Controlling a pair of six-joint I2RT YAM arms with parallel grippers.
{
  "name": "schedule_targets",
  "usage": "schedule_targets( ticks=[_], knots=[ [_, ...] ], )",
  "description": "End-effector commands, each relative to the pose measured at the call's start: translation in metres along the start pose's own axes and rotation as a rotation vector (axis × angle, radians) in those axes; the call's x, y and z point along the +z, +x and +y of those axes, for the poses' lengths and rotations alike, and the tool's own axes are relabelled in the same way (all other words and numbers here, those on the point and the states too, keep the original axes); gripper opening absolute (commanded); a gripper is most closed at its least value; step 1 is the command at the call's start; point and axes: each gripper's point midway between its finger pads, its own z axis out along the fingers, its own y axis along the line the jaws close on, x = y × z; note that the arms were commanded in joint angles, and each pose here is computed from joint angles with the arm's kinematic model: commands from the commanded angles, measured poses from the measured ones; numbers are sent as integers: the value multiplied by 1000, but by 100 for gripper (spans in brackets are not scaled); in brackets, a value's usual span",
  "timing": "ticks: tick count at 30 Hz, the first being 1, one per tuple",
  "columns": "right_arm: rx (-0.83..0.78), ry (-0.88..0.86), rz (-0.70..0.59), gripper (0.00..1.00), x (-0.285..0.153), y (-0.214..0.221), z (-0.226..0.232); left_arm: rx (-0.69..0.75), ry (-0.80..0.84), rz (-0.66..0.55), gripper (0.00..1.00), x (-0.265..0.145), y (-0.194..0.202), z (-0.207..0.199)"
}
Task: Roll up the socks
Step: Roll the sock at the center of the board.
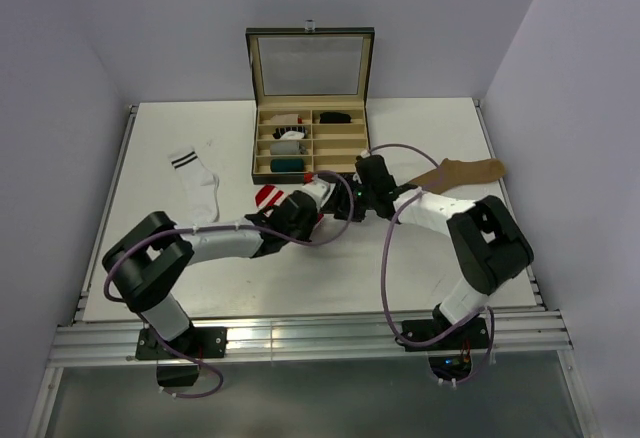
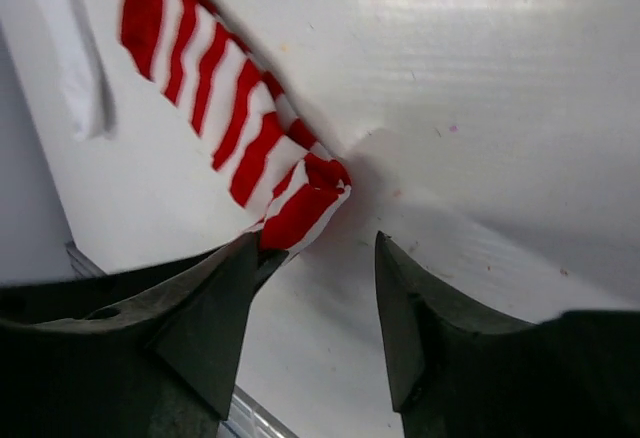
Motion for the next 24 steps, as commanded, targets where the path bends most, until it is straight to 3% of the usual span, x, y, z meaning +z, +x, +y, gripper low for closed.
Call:
schedule_targets(
  ticks=[1, 19, 24],
  knots=[
    [-15, -93, -175, 59, -20, -38, 27, -178, 219, 44, 1, -14, -7, -16],
    [-49, -130, -101, 61, -2, -12, 32, -757, 357, 256, 1, -9, 36, 7],
    [-33, -136, -61, 61, 6, -2, 27, -904, 333, 220, 1, -11, 37, 14]
  ],
)
